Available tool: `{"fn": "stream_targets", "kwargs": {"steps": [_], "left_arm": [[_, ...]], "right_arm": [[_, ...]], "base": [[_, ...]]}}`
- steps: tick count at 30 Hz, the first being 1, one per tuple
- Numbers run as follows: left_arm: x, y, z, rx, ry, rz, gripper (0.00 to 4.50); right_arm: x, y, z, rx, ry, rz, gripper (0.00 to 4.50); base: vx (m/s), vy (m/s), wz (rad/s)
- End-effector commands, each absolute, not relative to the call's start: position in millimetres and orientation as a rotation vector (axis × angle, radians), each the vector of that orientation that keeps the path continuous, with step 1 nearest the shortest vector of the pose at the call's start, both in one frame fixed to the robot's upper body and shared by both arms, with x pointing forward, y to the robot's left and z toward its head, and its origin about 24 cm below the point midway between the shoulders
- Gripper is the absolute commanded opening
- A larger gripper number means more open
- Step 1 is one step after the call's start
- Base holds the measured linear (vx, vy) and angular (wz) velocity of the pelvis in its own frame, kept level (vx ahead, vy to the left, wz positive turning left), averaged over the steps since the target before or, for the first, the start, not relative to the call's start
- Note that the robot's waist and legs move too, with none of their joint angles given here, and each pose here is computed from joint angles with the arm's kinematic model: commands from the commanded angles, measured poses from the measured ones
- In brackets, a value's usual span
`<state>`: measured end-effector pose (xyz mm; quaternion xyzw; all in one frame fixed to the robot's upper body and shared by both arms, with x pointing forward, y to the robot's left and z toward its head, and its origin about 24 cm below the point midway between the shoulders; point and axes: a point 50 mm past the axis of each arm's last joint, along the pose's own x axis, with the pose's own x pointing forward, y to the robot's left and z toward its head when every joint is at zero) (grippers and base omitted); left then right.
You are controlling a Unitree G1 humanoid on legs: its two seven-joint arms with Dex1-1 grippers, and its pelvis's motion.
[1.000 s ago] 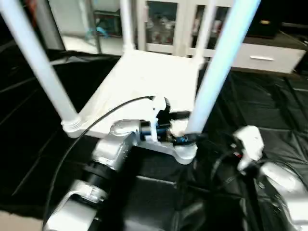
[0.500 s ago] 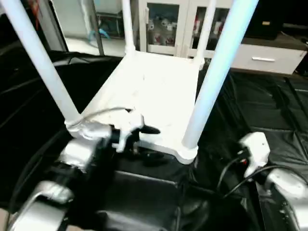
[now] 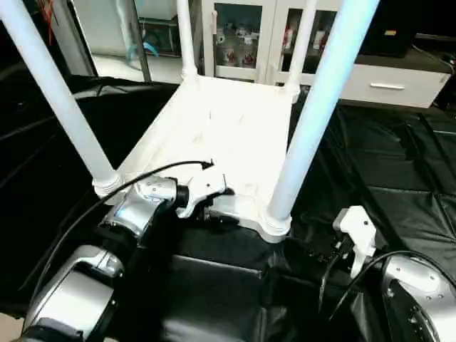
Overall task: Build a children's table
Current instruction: Rotate table base
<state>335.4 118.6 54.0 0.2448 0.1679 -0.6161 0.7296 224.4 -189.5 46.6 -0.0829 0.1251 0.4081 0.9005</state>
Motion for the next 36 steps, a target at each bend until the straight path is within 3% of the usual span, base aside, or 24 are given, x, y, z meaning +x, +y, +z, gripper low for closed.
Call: {"fn": "stream_targets", "kwargs": {"steps": [1, 30, 36], "left_arm": [[338, 120, 57, 0.568, 0.389, -1.392, 3.09], [339, 122, 50, 0.651, 0.419, -1.401, 0.9], [336, 129, 34, 0.688, 0.486, -1.28, 0.66]], "right_arm": [[225.2, -186.1, 53, -0.18, 0.243, 0.862, 3.14], [225.9, -178.8, 50, -0.179, 0.237, 0.873, 3.14], [224.9, -174.1, 47, -0.172, 0.235, 0.873, 3.14]], "base": [[0.0, 0.0, 0.0], [0.0, 0.0, 0.0], [0.0, 0.0, 0.0]]}}
